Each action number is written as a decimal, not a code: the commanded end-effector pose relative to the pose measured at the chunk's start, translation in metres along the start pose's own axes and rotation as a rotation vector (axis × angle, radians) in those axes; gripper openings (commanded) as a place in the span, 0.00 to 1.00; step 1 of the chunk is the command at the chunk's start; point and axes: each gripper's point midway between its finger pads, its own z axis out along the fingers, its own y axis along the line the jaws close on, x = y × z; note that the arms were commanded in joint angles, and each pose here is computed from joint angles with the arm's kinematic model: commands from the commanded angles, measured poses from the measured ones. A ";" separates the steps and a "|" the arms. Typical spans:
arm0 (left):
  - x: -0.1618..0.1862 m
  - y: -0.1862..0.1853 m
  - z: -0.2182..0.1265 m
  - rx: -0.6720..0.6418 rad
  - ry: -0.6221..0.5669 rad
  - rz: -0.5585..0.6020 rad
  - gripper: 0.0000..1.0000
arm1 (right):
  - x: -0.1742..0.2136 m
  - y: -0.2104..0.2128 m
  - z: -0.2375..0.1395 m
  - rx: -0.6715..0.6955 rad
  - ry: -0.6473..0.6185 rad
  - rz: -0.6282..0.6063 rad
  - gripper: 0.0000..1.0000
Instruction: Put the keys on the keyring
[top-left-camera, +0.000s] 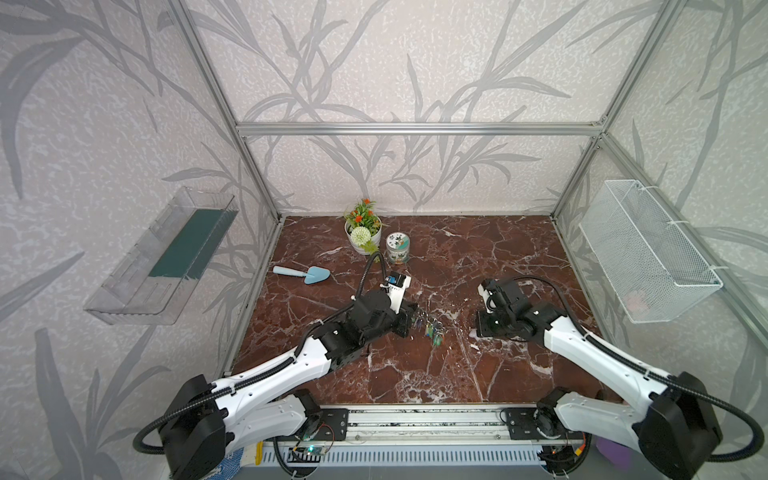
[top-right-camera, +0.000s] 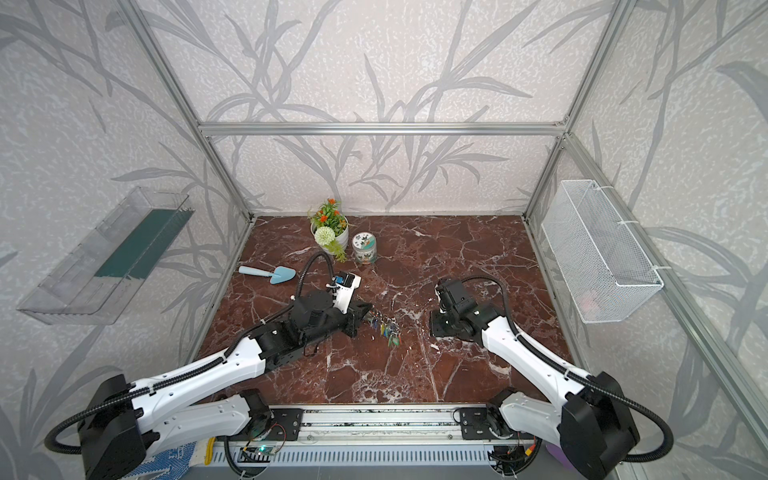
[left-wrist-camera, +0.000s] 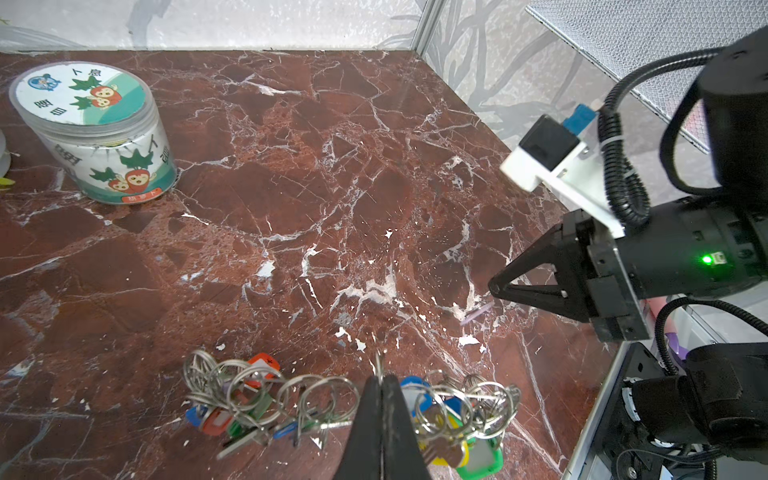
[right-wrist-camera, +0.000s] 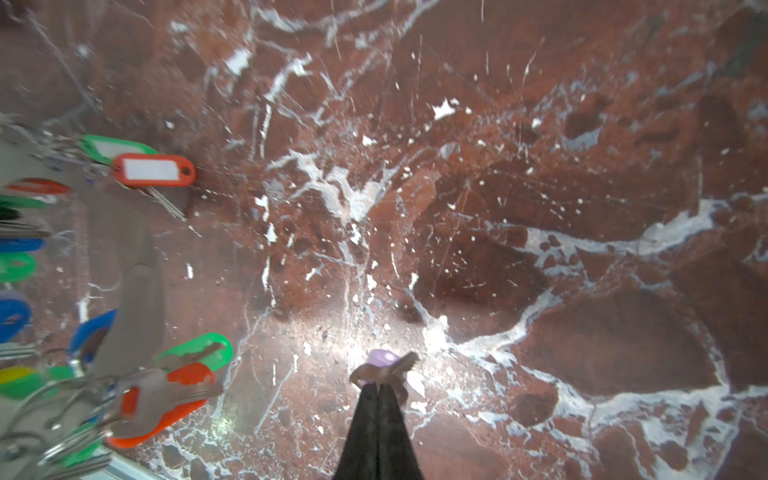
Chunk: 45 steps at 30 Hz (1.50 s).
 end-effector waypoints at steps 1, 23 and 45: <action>-0.031 -0.015 -0.006 0.054 -0.100 -0.001 0.00 | -0.032 0.016 -0.018 -0.101 -0.210 -0.009 0.00; -0.044 -0.038 -0.010 0.156 -0.147 0.061 0.00 | -0.069 0.096 -0.134 -0.699 -0.756 -0.135 0.00; -0.037 -0.028 -0.018 0.098 -0.163 0.074 0.00 | -0.066 0.033 -0.036 -0.269 -0.587 -0.081 0.00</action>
